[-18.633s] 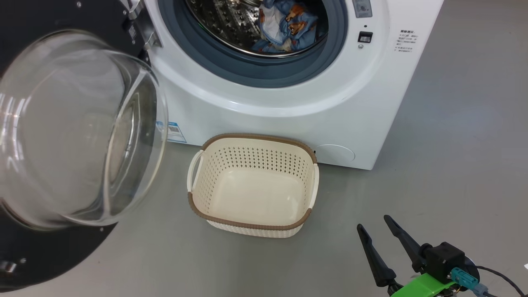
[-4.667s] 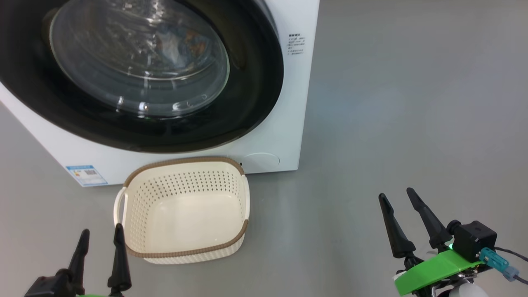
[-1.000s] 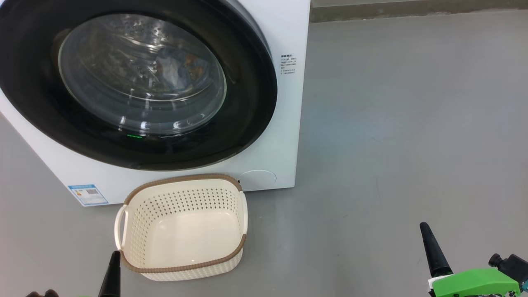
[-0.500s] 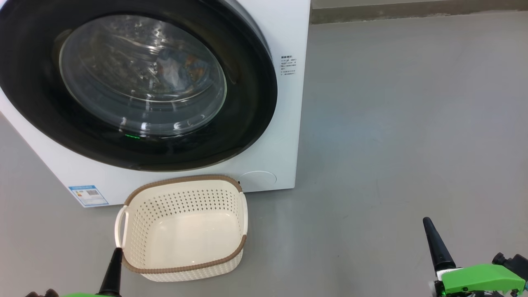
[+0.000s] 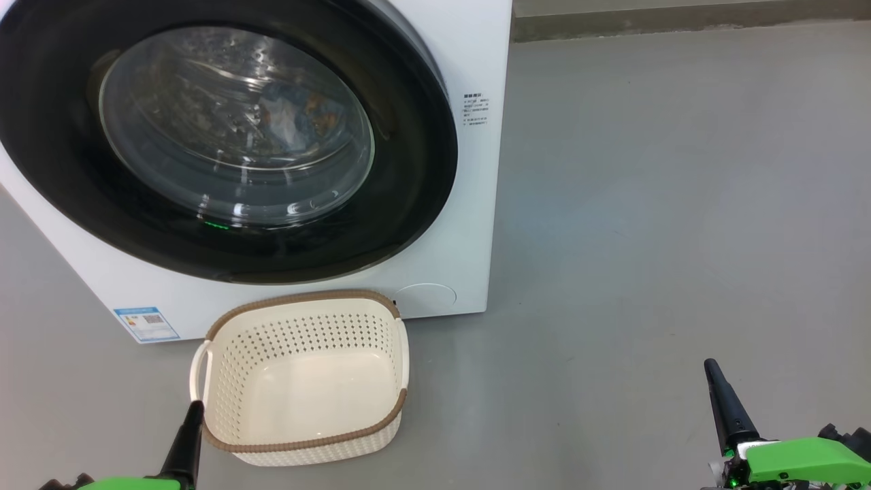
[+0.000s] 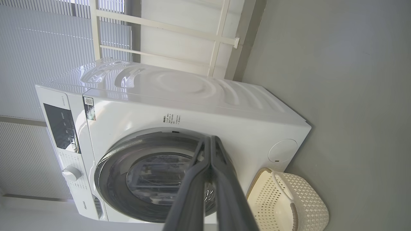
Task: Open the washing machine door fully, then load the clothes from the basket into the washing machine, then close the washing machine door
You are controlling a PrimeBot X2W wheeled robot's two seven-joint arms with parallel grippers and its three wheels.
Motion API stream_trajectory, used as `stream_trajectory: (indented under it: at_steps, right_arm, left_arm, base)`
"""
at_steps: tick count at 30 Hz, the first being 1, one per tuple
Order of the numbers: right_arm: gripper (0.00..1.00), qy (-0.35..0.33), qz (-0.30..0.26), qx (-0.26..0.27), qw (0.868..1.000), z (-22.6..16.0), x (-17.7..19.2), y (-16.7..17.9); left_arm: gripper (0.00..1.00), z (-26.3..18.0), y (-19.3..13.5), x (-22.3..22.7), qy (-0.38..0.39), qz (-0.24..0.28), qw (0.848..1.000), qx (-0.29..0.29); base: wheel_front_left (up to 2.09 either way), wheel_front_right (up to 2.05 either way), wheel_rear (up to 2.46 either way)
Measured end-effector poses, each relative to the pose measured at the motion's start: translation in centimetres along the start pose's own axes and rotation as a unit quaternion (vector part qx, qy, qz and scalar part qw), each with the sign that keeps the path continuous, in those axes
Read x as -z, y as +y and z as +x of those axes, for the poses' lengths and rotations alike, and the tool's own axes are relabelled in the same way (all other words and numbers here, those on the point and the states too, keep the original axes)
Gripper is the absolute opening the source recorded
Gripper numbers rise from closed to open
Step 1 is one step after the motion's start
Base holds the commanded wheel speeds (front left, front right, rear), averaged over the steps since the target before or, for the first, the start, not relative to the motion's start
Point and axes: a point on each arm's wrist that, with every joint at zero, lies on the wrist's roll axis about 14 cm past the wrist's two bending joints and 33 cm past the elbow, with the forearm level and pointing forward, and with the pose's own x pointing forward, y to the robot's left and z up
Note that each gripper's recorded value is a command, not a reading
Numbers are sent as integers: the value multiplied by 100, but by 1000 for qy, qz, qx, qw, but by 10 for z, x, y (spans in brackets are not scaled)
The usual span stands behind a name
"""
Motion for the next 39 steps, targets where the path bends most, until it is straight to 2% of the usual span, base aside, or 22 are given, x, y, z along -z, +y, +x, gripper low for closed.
stream_trajectory:
  at_steps: [17,39]
  right_arm:
    - [0,-3,88,-16,996,4,-6,9]
    - [0,-1,93,-16,996,4,-6,9]
  left_arm:
    - [0,7,-11,0,9,-88,996,18]
    - [0,7,-12,0,12,-88,996,20]
  base:
    - [0,0,0]
    - [0,0,0]
